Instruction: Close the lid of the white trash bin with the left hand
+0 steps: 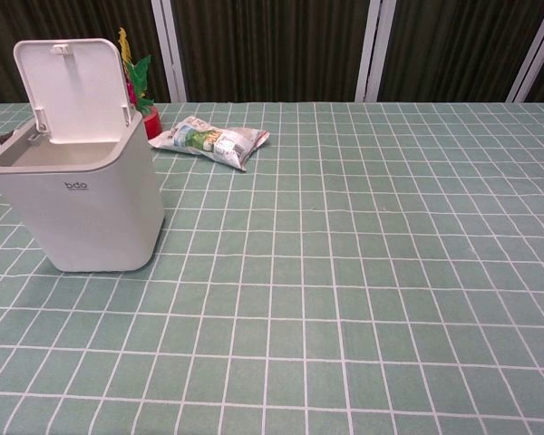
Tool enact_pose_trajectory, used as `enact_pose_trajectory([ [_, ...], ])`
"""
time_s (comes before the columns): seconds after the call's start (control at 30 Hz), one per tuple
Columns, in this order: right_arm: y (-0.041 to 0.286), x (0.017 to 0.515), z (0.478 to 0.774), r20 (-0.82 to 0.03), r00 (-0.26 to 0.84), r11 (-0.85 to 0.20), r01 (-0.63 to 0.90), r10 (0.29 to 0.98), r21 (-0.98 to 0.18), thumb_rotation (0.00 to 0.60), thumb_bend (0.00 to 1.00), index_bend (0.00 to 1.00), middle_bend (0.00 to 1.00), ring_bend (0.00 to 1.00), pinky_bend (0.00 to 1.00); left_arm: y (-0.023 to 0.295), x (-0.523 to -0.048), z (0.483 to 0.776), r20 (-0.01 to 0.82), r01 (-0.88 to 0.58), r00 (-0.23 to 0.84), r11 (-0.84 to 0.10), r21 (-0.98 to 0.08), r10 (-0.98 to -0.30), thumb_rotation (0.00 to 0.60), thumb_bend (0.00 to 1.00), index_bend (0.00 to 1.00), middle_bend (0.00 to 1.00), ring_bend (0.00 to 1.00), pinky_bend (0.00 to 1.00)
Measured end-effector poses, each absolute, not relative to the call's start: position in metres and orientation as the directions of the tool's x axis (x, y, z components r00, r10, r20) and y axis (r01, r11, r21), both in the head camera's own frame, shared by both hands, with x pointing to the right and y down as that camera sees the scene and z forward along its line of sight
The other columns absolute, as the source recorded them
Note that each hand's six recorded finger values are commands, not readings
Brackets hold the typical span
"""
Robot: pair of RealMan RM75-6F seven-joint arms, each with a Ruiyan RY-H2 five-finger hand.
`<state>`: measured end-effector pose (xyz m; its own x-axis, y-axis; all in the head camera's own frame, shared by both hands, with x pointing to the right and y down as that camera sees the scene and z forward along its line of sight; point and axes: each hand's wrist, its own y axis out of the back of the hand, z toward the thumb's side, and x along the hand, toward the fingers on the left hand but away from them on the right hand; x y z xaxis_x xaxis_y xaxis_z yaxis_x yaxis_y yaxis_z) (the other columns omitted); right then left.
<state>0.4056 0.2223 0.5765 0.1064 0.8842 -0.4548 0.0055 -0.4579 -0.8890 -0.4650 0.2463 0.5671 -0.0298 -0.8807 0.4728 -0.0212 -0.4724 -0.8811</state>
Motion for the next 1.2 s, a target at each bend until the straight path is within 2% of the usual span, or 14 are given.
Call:
enact_pose_trajectory([
  [0.17, 0.223, 0.406, 0.572, -0.447, 0.111, -0.451, 0.017, 0.888, -0.892, 0.6, 0.21, 0.0, 0.0, 0.0, 0.0, 0.247, -0.46, 0.569, 0.463, -0.033, -0.017, -0.462, -0.886, -0.886, 0.6, 0.44, 0.0, 0.0, 0.0, 0.09],
  [0.2, 0.223, 0.406, 0.57, -0.443, 0.111, -0.448, 0.022, 0.89, -0.894, 0.6, 0.21, 0.0, 0.0, 0.0, 0.0, 0.246, -0.458, 0.57, 0.457, -0.042, -0.015, -0.456, -0.889, -0.89, 0.6, 0.44, 0.0, 0.0, 0.0, 0.11],
  [0.23, 0.223, 0.407, 0.569, -0.438, 0.112, -0.443, 0.028, 0.892, -0.896, 0.6, 0.21, 0.0, 0.0, 0.0, 0.0, 0.244, -0.456, 0.57, 0.447, -0.052, -0.01, -0.446, -0.894, -0.895, 0.6, 0.44, 0.0, 0.0, 0.02, 0.2],
  [0.3, 0.222, 0.408, 0.564, -0.423, 0.113, -0.43, 0.042, 0.899, -0.902, 0.6, 0.21, 0.0, 0.0, 0.0, 0.0, 0.234, -0.45, 0.569, 0.404, -0.063, 0.011, -0.403, -0.913, -0.915, 0.6, 0.45, 0.0, 0.08, 0.2, 0.5],
  [0.33, 0.222, 0.409, 0.562, -0.417, 0.114, -0.424, 0.046, 0.902, -0.904, 0.6, 0.21, 0.0, 0.0, 0.0, 0.0, 0.228, -0.447, 0.567, 0.381, -0.071, 0.021, -0.381, -0.922, -0.924, 0.6, 0.46, 0.01, 0.18, 0.37, 0.72],
  [0.37, 0.222, 0.41, 0.561, -0.413, 0.115, -0.42, 0.049, 0.903, -0.906, 0.6, 0.21, 0.0, 0.0, 0.0, 0.0, 0.22, -0.442, 0.566, 0.353, -0.089, 0.034, -0.355, -0.931, -0.935, 0.6, 0.47, 0.02, 0.29, 0.51, 0.86],
  [0.4, 0.222, 0.41, 0.56, -0.411, 0.116, -0.419, 0.05, 0.904, -0.907, 0.6, 0.21, 0.0, 0.0, 0.0, 0.0, 0.213, -0.439, 0.565, 0.334, -0.109, 0.043, -0.337, -0.935, -0.942, 0.6, 0.48, 0.03, 0.45, 0.64, 0.95],
  [0.43, 0.222, 0.41, 0.559, -0.409, 0.117, -0.417, 0.052, 0.905, -0.908, 0.6, 0.21, 0.0, 0.0, 0.0, 0.0, 0.205, -0.435, 0.564, 0.316, -0.133, 0.053, -0.32, -0.938, -0.947, 0.6, 0.49, 0.03, 0.63, 0.76, 0.99],
  [0.5, 0.223, 0.409, 0.558, -0.403, 0.123, -0.411, 0.053, 0.907, -0.91, 0.6, 0.21, 0.0, 0.0, 0.0, 0.0, 0.184, -0.426, 0.563, 0.288, -0.195, 0.078, -0.298, -0.935, -0.955, 0.6, 0.49, 0.05, 0.85, 0.9, 1.0],
  [0.53, 0.223, 0.409, 0.557, -0.4, 0.127, -0.409, 0.053, 0.908, -0.911, 0.6, 0.21, 0.0, 0.0, 0.0, 0.0, 0.177, -0.422, 0.564, 0.288, -0.216, 0.086, -0.3, -0.929, -0.954, 0.6, 0.49, 0.06, 0.92, 0.96, 1.0],
  [0.6, 0.225, 0.406, 0.555, -0.395, 0.14, -0.406, 0.054, 0.908, -0.912, 0.6, 0.21, 0.0, 0.0, 0.0, 0.0, 0.162, -0.414, 0.569, 0.311, -0.24, 0.099, -0.326, -0.914, -0.945, 0.6, 0.49, 0.07, 0.98, 1.0, 1.0],
  [0.77, 0.229, 0.403, 0.558, -0.414, 0.152, -0.425, 0.047, 0.898, -0.904, 0.6, 0.21, 0.0, 0.0, 0.0, 0.0, 0.122, -0.392, 0.587, 0.406, -0.251, 0.107, -0.42, -0.872, -0.907, 0.6, 0.49, 0.08, 1.0, 1.0, 1.0],
  [1.0, 0.228, 0.405, 0.56, -0.431, 0.14, -0.44, 0.042, 0.891, -0.897, 0.6, 0.21, 0.0, 0.0, 0.0, 0.0, 0.072, -0.36, 0.597, 0.482, -0.26, 0.107, -0.493, -0.83, -0.87, 0.6, 0.49, 0.09, 1.0, 1.0, 1.0],
  [1.2, 0.227, 0.406, 0.56, -0.431, 0.133, -0.44, 0.041, 0.892, -0.897, 0.6, 0.21, 0.0, 0.0, 0.0, 0.0, 0.056, -0.332, 0.591, 0.51, -0.235, 0.14, -0.529, -0.815, -0.849, 0.6, 0.48, 0.18, 1.0, 1.0, 1.0],
])
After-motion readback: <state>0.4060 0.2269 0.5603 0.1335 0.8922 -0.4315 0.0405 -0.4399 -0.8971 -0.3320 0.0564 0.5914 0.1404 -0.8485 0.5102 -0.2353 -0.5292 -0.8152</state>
